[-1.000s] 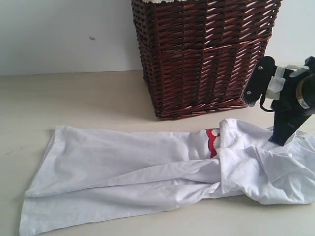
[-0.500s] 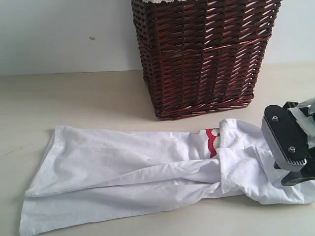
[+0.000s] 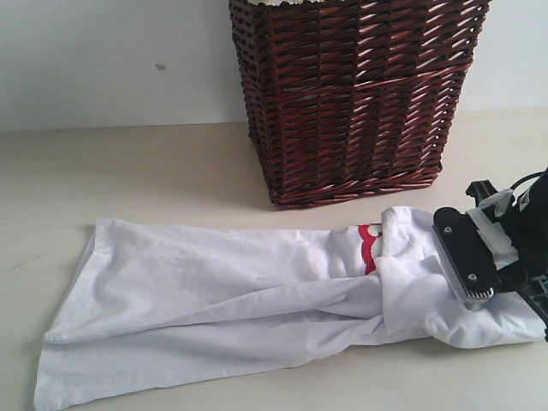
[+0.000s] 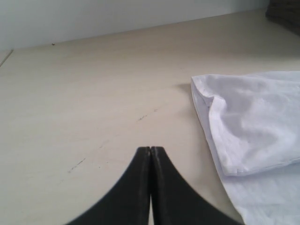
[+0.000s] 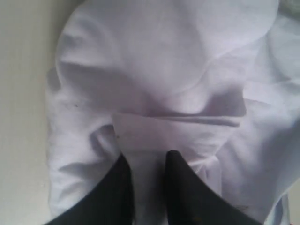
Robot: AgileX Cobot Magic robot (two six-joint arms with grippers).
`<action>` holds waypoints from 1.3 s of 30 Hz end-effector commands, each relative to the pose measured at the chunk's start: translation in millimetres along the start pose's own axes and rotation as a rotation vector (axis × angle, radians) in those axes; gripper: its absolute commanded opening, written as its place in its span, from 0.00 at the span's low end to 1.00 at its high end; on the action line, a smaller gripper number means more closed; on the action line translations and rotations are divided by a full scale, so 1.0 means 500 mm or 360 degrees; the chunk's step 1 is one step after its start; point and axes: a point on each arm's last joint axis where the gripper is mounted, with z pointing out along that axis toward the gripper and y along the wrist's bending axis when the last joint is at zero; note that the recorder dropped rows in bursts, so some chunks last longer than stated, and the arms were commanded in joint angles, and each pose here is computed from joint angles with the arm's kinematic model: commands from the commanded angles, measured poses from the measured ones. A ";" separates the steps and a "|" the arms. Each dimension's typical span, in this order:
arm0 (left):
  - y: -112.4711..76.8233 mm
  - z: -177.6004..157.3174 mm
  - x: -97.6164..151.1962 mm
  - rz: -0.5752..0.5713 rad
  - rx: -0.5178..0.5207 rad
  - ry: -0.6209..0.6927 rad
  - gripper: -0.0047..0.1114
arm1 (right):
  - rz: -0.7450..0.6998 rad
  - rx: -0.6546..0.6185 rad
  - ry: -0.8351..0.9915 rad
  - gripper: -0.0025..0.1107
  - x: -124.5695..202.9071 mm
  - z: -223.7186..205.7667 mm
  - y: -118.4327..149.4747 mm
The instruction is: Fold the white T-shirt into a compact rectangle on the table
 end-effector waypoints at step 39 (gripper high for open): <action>0.000 -0.001 -0.002 -0.0013 0.0000 -0.0015 0.04 | 0.1623 0.0669 -0.0179 0.29 0.034 -0.005 -0.076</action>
